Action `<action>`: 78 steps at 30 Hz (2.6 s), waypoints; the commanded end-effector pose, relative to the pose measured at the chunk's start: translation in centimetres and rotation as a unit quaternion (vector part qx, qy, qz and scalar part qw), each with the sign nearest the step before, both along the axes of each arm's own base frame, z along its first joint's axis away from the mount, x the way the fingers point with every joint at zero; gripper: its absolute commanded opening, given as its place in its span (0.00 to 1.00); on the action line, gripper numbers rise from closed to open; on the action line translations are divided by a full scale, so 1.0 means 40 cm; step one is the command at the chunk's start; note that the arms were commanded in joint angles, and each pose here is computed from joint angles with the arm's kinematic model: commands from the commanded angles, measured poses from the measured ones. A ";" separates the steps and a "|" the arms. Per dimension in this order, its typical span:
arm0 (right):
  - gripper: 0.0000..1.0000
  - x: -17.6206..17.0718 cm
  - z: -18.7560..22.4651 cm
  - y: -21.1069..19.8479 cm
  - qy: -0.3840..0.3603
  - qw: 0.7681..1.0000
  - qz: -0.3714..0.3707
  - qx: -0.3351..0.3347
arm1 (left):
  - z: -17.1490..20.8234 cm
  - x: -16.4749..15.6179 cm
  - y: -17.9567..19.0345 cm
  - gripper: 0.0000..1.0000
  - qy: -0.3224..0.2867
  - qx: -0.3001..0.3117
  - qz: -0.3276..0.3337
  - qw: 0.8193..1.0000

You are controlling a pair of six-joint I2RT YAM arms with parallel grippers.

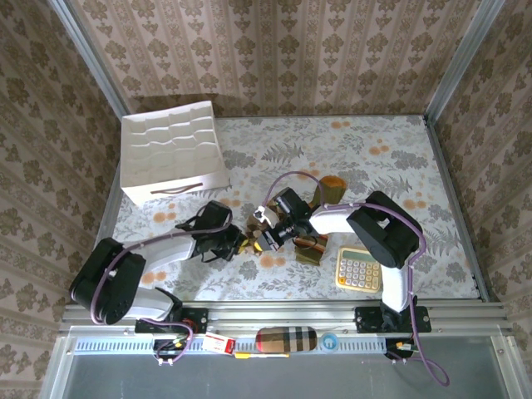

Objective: Roll the socks

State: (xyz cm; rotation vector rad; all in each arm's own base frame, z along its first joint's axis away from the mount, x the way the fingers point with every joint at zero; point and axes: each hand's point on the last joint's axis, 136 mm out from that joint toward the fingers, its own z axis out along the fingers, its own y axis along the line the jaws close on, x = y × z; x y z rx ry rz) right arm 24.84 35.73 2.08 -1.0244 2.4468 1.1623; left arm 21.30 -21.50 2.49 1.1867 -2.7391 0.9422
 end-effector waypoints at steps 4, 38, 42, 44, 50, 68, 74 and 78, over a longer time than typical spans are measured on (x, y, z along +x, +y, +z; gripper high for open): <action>0.24 -0.025 -0.055 -0.088 -0.109 0.988 0.020 -0.105 | -0.065 -0.147 0.071 0.00 0.138 0.100 -0.021 0.985; 0.00 -0.107 -0.057 -0.042 -0.372 0.897 0.085 -0.223 | 0.041 -0.069 0.072 0.48 0.097 0.055 0.027 0.993; 0.00 -0.152 -0.093 -0.060 -0.259 0.946 0.092 -0.171 | 0.080 -0.030 0.088 0.66 0.049 0.025 0.046 0.997; 0.00 -0.157 -0.097 -0.065 -0.209 0.964 0.084 -0.145 | 0.089 -0.022 0.091 0.67 0.034 0.016 0.047 0.998; 0.00 -0.140 -0.089 -0.077 -0.078 0.992 0.057 -0.086 | 0.102 -0.004 0.061 0.60 -0.015 -0.024 0.040 0.999; 0.00 -0.073 -0.153 -0.146 0.094 0.990 -0.010 -0.106 | 0.043 -0.009 -0.011 0.47 -0.038 -0.039 0.019 0.998; 0.00 -0.076 -0.171 -0.162 0.127 0.985 -0.020 -0.113 | 0.026 0.002 -0.031 0.47 -0.040 -0.041 0.012 0.998; 0.00 -0.077 -0.181 -0.162 0.145 0.982 -0.021 -0.118 | 0.004 0.003 -0.047 0.46 -0.033 -0.039 0.005 0.999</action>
